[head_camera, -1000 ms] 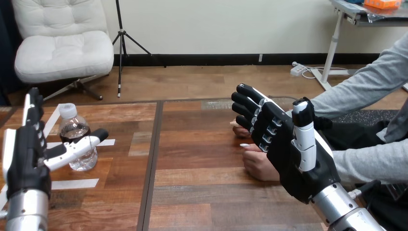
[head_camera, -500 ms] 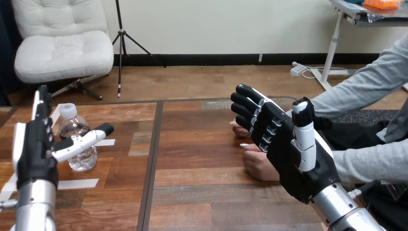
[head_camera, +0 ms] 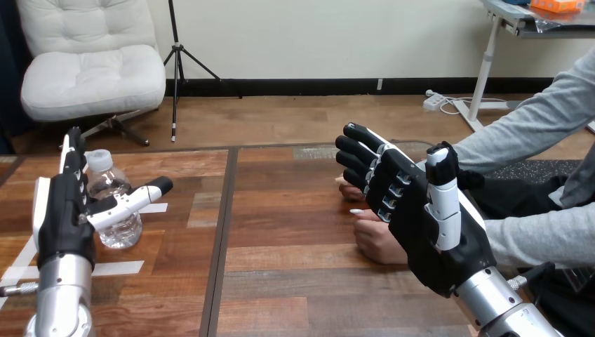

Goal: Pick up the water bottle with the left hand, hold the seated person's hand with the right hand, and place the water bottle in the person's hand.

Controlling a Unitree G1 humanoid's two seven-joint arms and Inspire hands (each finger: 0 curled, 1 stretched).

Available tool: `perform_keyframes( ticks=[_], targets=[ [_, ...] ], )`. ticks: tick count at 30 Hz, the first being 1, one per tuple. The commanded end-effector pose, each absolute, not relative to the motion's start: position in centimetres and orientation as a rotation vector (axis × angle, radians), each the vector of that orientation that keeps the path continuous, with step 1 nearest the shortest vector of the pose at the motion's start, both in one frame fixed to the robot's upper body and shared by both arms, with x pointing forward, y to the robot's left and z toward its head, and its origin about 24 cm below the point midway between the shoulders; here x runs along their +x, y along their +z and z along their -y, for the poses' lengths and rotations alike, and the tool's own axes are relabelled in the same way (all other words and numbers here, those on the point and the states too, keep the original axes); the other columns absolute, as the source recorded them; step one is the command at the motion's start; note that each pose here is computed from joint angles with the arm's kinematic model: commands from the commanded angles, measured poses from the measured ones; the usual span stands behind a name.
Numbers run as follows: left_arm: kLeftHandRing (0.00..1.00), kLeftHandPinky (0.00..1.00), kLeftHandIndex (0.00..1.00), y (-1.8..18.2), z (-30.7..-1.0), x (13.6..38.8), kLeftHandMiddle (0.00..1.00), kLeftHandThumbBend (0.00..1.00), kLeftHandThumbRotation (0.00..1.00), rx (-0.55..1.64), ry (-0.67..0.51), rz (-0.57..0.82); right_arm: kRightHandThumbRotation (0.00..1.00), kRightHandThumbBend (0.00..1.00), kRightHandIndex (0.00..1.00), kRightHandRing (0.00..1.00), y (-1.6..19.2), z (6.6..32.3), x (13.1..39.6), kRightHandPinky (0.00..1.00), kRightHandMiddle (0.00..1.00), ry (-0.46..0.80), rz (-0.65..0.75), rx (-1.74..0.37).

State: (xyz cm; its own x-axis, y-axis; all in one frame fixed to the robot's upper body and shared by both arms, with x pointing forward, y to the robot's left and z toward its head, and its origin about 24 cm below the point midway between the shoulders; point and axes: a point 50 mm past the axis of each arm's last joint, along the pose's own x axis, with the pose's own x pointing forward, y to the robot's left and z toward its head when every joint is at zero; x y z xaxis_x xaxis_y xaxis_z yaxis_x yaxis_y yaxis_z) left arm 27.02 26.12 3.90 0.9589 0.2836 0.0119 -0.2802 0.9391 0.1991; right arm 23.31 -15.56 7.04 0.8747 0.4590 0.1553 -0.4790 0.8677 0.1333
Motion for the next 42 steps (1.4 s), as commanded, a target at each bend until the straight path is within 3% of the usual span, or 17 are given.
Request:
perform_keyframes(
  ticks=[1,42],
  targets=[
    [1.00,1.00,1.00,5.6,-26.1,29.1,1.00,0.99,0.11,0.243,0.282,0.021,1.00,0.93,0.91,0.95,9.2,15.3,24.2,1.00,0.93,0.519,0.226,0.153],
    [1.00,0.98,1.00,4.4,-26.3,31.0,1.00,0.96,0.15,0.277,0.392,-0.042,1.00,0.92,0.92,0.95,9.3,15.6,24.3,0.97,0.93,0.518,0.251,0.139]
  ],
)
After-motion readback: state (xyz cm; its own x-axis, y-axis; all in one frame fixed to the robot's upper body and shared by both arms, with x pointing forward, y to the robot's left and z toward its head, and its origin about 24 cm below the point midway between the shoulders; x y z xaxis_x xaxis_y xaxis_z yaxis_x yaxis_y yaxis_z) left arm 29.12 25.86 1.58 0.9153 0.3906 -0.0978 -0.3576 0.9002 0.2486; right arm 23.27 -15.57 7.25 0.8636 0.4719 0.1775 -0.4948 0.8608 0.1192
